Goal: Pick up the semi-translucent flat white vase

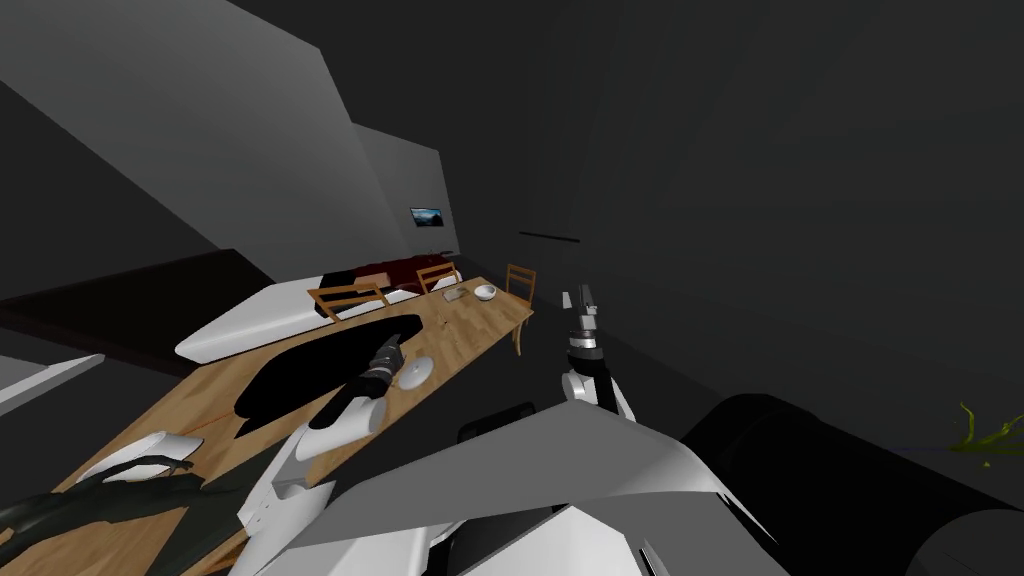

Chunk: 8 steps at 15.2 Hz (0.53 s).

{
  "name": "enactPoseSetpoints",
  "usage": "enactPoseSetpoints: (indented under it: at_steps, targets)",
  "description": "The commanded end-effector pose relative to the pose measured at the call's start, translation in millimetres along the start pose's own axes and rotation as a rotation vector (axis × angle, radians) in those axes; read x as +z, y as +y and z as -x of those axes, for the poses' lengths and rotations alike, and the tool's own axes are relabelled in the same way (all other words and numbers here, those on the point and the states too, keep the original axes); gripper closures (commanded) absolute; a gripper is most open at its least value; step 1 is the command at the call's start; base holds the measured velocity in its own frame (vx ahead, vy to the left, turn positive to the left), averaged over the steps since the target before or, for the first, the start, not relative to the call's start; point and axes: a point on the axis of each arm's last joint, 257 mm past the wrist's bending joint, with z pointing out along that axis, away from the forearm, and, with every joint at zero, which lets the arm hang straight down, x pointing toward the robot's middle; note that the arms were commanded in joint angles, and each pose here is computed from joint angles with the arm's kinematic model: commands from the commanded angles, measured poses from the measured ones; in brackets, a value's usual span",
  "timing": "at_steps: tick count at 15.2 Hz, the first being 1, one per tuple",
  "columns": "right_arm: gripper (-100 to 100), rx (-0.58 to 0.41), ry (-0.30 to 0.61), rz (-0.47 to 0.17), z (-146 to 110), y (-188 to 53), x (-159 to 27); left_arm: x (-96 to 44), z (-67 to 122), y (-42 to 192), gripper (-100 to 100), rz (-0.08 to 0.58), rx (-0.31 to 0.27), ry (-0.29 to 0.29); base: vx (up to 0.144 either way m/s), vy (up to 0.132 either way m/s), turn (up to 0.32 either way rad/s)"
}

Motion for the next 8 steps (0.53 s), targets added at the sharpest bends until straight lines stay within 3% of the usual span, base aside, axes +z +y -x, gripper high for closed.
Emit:
enactPoseSetpoints:
  at_steps: [1,2,8]
  targets:
    - [0,0.000,0.000,0.000,0.0,0.0,0.0,1.3,3.7,9.7,-100,0.042,-0.006,-0.007,0.011,0.001,-0.051]
    - [0,0.000,0.000,0.000,0.0,0.0,0.0,7.3,12.6,16.1,-100,0.071,-0.023,-0.021,0.016,0.000,-0.101]
    - [0,0.000,0.000,0.000,0.0,0.0,0.0,9.9,22.7,43.5,-100,0.183,-0.042,-0.042,0.012,0.000,-0.052]
